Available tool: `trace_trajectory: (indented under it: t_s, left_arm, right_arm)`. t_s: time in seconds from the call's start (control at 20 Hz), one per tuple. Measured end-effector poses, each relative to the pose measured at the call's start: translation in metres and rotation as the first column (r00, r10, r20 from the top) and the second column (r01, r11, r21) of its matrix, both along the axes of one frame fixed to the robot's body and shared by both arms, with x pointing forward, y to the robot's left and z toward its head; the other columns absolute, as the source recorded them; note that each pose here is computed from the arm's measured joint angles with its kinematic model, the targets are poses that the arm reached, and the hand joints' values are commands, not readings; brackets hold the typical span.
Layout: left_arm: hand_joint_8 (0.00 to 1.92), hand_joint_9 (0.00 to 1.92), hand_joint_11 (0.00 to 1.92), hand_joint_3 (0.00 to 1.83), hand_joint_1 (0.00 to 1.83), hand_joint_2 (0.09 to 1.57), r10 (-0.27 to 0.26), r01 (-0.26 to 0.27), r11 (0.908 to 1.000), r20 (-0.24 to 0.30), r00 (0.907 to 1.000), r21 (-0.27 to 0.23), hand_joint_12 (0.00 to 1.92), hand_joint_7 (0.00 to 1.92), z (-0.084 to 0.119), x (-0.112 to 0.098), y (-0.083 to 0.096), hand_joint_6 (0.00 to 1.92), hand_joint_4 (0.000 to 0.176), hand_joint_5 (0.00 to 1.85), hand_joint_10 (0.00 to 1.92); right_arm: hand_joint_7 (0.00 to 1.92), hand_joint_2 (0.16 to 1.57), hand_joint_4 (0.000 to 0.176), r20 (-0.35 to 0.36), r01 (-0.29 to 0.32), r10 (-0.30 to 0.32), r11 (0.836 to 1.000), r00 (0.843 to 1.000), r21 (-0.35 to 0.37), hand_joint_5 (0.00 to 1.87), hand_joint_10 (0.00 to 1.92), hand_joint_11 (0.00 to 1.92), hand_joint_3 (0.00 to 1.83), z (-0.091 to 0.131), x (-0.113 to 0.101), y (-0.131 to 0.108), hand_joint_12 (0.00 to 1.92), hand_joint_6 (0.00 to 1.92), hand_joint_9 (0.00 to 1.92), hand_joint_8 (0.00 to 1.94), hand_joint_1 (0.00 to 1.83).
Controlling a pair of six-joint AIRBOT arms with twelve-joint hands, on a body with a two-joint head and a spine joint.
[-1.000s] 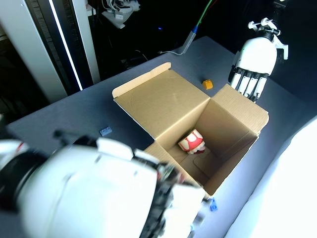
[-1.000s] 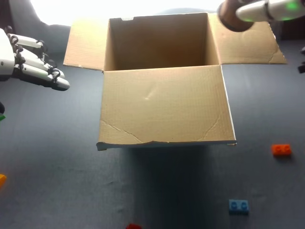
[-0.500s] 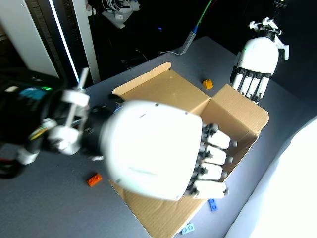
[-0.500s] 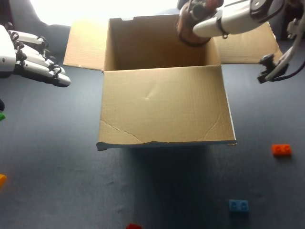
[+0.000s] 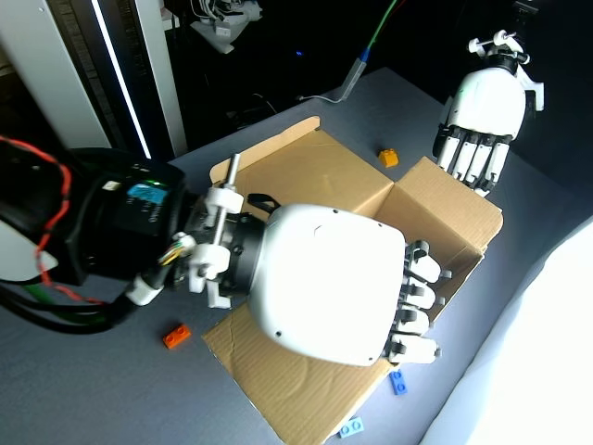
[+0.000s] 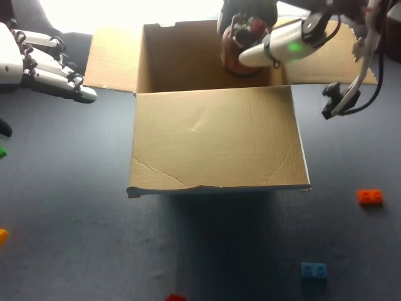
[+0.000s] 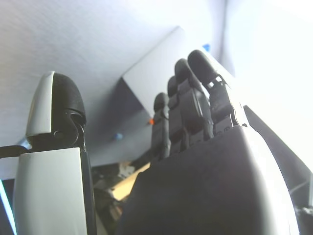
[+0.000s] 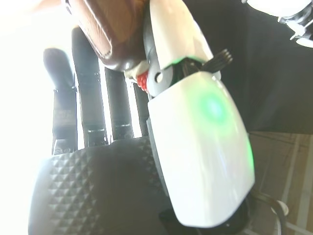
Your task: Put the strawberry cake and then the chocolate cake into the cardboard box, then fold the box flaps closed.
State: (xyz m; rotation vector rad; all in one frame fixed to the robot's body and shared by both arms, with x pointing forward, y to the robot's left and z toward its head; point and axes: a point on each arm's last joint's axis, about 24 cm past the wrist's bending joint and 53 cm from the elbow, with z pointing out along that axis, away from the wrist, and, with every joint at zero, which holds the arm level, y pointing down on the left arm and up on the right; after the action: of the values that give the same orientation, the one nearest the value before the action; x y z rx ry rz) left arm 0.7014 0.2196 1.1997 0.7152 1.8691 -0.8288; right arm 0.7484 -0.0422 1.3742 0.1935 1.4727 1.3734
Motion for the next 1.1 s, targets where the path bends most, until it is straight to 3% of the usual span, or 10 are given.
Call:
trace_trajectory:
  t_s: [0.1, 0.3, 0.35, 0.4, 0.45, 0.5, 0.55, 0.7, 0.9, 1.1]
  left_arm:
    - [0.00, 0.36, 0.00, 0.00, 1.14, 1.04, 0.005, -0.005, 1.0000, 0.003, 1.0000, 0.002, 1.23, 0.26, 0.000, 0.001, -0.001, 0.00, 0.042, 0.20, 0.01]
    - [0.00, 0.37, 0.00, 0.00, 1.14, 1.03, 0.002, -0.002, 1.0000, 0.003, 1.0000, -0.007, 1.23, 0.25, 0.001, 0.001, -0.004, 0.00, 0.044, 0.20, 0.01]
    - [0.00, 0.37, 0.00, 0.00, 1.13, 1.04, 0.002, -0.002, 1.0000, 0.003, 1.0000, -0.009, 1.23, 0.25, 0.001, 0.000, -0.005, 0.00, 0.047, 0.19, 0.01]
    - [0.00, 0.35, 0.00, 0.01, 1.14, 1.05, 0.001, -0.001, 1.0000, 0.003, 1.0000, -0.010, 1.21, 0.25, 0.001, 0.000, -0.006, 0.00, 0.039, 0.18, 0.00]
    - [0.00, 0.35, 0.00, 0.01, 1.14, 1.05, 0.001, -0.001, 1.0000, 0.004, 1.0000, -0.009, 1.21, 0.25, 0.002, 0.000, -0.006, 0.00, 0.039, 0.18, 0.00]
    - [0.00, 0.35, 0.00, 0.01, 1.11, 1.07, 0.003, -0.003, 0.9999, 0.005, 1.0000, -0.010, 1.22, 0.25, 0.002, 0.001, -0.006, 0.00, 0.039, 0.18, 0.00]
    - [0.00, 0.36, 0.00, 0.01, 1.09, 1.08, 0.004, -0.004, 0.9999, 0.005, 1.0000, -0.013, 1.23, 0.25, 0.003, 0.001, -0.006, 0.00, 0.042, 0.18, 0.01]
    - [0.00, 0.37, 0.00, 0.01, 1.10, 1.07, 0.008, -0.008, 0.9999, 0.006, 0.9999, -0.011, 1.24, 0.25, 0.002, 0.002, -0.005, 0.00, 0.042, 0.17, 0.01]
    - [0.00, 0.37, 0.00, 0.00, 1.06, 1.07, 0.012, -0.011, 0.9997, 0.020, 0.9997, -0.019, 1.23, 0.24, 0.009, 0.004, -0.005, 0.00, 0.044, 0.15, 0.01]
    - [0.00, 0.37, 0.00, 0.00, 1.06, 1.06, 0.019, -0.016, 0.9983, 0.048, 0.9987, -0.057, 1.24, 0.25, 0.027, 0.008, -0.006, 0.00, 0.050, 0.16, 0.01]
  right_arm:
    - [0.83, 1.21, 0.000, 0.001, 0.000, 0.000, 1.000, 1.000, -0.014, 0.75, 1.55, 0.38, 0.00, -0.004, 0.000, 0.002, 1.76, 1.24, 0.70, 1.24, 1.32]
    - [0.76, 1.25, 0.013, 0.016, 0.001, 0.000, 1.000, 1.000, -0.030, 0.71, 1.26, 0.32, 0.00, -0.005, -0.001, 0.003, 1.78, 1.34, 0.54, 1.40, 1.14]
    - [0.76, 1.26, 0.000, 0.016, -0.002, 0.002, 0.999, 1.000, -0.033, 0.66, 1.25, 0.32, 0.00, -0.007, -0.001, 0.004, 1.78, 1.38, 0.52, 1.43, 1.13]
    - [0.65, 1.20, 0.000, 0.015, -0.004, 0.004, 0.999, 1.000, -0.034, 0.58, 1.17, 0.29, 0.00, -0.008, -0.001, 0.005, 1.73, 0.82, 0.48, 1.00, 0.99]
    - [0.65, 1.20, 0.000, 0.015, -0.004, 0.005, 0.999, 1.000, -0.035, 0.58, 1.17, 0.29, 0.00, -0.008, -0.001, 0.006, 1.73, 0.82, 0.48, 1.00, 0.99]
    - [0.57, 1.17, 0.000, 0.016, -0.006, 0.007, 0.999, 1.000, -0.039, 0.45, 0.78, 0.17, 0.00, -0.008, -0.002, 0.007, 1.53, 0.24, 0.46, 0.26, 0.72]
    - [0.56, 1.14, 0.000, 0.019, -0.007, 0.007, 0.999, 1.000, -0.037, 0.41, 0.54, 0.13, 0.00, -0.007, -0.002, 0.007, 1.44, 0.10, 0.50, 0.09, 0.65]
    - [0.30, 0.99, 0.000, 0.021, -0.007, 0.008, 0.999, 1.000, -0.037, 0.17, 0.08, 0.00, 0.00, -0.007, -0.002, 0.008, 1.13, 0.00, 0.39, 0.00, 0.51]
    - [0.17, 0.93, 0.000, 0.027, -0.003, 0.004, 0.999, 1.000, -0.043, 0.04, 0.00, 0.00, 0.00, -0.006, -0.002, 0.005, 0.78, 0.00, 0.21, 0.00, 0.44]
    - [0.13, 0.93, 0.000, 0.050, 0.017, -0.015, 0.999, 0.999, -0.048, 0.05, 0.00, 0.00, 0.00, 0.002, -0.004, -0.009, 0.69, 0.00, 0.17, 0.00, 0.44]
